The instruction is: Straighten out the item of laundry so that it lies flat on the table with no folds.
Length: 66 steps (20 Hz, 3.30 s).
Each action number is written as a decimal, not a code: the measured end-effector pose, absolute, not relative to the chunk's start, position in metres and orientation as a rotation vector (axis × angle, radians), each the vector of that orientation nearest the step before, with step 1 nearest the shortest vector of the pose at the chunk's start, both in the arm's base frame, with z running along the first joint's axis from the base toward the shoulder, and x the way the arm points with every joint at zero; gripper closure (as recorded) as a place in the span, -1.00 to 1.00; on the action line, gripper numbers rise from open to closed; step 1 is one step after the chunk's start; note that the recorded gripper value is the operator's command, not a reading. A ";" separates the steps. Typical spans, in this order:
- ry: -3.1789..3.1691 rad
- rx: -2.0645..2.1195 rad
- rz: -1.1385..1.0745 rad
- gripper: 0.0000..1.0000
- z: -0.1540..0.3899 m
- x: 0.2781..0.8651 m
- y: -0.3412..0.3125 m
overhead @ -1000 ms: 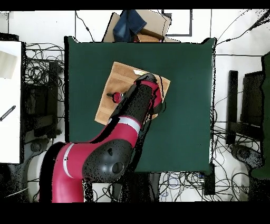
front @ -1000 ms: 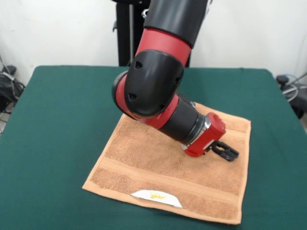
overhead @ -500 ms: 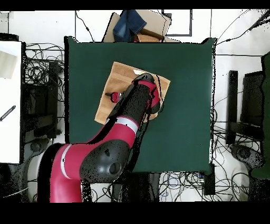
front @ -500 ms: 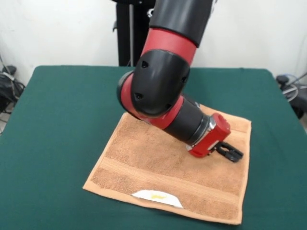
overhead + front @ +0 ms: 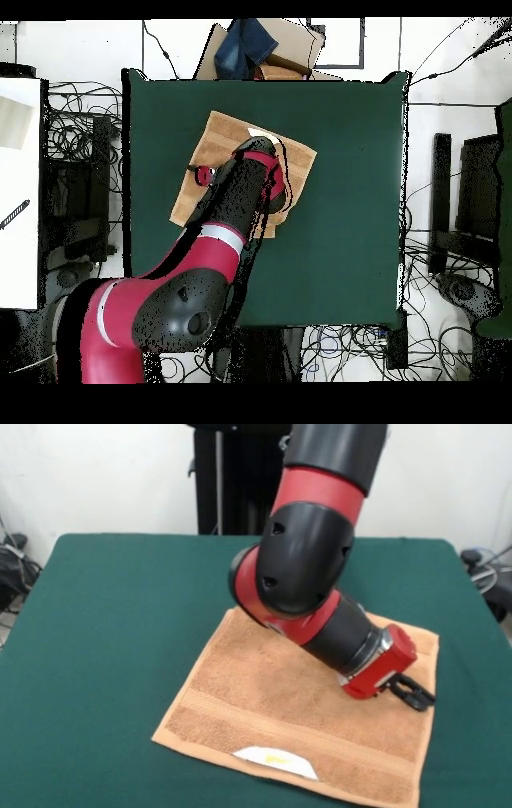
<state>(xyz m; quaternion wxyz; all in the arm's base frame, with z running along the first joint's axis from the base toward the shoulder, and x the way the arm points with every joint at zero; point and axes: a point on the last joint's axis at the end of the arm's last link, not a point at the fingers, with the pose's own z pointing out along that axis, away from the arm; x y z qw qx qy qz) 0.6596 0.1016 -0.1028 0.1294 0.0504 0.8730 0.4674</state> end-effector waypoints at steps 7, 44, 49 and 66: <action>2.538 0.135 1.308 1.00 -0.099 0.666 0.117; 2.889 0.142 0.962 1.00 0.095 0.665 -0.066; 2.821 0.265 1.127 1.00 0.072 0.656 -0.096; 2.810 0.245 1.230 1.00 0.061 0.654 -0.080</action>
